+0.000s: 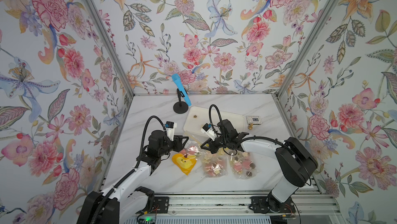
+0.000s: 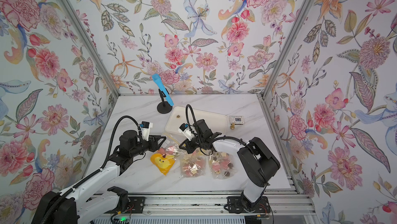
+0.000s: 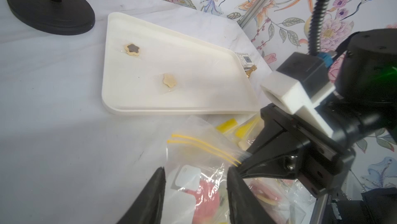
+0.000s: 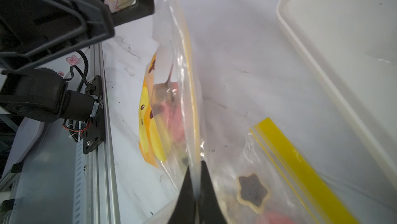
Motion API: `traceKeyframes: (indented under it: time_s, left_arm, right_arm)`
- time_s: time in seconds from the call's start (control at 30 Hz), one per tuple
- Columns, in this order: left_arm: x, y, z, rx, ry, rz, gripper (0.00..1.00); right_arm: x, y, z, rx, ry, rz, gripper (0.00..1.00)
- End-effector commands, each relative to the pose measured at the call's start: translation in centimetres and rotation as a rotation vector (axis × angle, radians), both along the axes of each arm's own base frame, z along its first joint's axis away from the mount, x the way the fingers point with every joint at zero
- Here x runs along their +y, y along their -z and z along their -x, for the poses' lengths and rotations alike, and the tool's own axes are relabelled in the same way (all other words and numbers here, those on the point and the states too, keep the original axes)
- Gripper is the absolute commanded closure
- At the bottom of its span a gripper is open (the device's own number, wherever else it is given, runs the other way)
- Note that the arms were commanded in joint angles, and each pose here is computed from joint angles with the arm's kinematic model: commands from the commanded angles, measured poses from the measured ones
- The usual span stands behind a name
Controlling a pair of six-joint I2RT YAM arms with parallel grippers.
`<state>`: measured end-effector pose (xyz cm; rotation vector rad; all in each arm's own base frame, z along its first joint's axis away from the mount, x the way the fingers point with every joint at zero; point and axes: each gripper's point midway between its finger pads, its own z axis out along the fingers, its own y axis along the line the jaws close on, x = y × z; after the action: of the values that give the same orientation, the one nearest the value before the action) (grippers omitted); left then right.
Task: Pour cookies out of the ziploc bag
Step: Pick up the ziploc bag from the center of the board, then open the ziploc bag at the center of the board.
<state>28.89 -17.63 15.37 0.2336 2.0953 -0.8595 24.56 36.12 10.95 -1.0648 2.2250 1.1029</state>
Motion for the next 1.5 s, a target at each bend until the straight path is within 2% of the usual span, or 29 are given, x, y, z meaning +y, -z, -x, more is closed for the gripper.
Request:
traceKeyframes:
  time_s: [0.0,0.1,0.17,0.33,0.4,0.6,0.8,1.03,1.37,1.47]
  left_arm:
    - [0.4,-1.3,0.0,0.05,-0.045,0.002,0.37]
    - [0.4,-2.6,0.4,0.068,-0.069,0.073,0.32]
    - [0.2,-3.9,0.8,0.076,-0.074,0.14,0.31]
    - [-0.4,-6.8,1.7,0.092,-0.082,0.325,0.35]
    - [-0.8,-7.7,2.1,0.097,-0.077,0.4,0.36]
    - [-1.8,-8.1,2.9,0.131,-0.056,0.543,0.36]
    - [-2.9,-7.3,3.4,0.167,-0.045,0.598,0.41]
    - [-3.1,-6.8,2.4,0.179,-0.071,0.636,0.48]
    - [-3.7,-5.5,0.9,0.214,-0.094,0.624,0.66]
    - [-3.6,-5.6,0.7,0.205,-0.102,0.624,0.66]
  right_arm:
    - [0.9,-4.0,-0.1,-0.056,0.098,0.042,1.0]
    - [1.5,-6.1,0.2,-0.06,0.188,0.042,1.0]
    - [1.6,-7.3,0.3,-0.064,0.244,0.055,1.0]
    - [1.4,-9.6,0.1,-0.027,0.367,0.037,1.0]
    - [1.0,-10.1,-0.2,-0.054,0.405,0.055,1.0]
    - [0.6,-7.9,-0.5,-0.088,0.446,0.134,1.0]
    - [2.3,-7.9,0.5,-0.123,0.405,0.081,1.0]
    - [2.9,-8.2,1.1,-0.157,0.397,0.058,1.0]
    - [3.3,-8.0,1.6,-0.183,0.379,0.066,1.0]
    - [3.2,-7.8,1.6,-0.184,0.381,0.073,1.0]
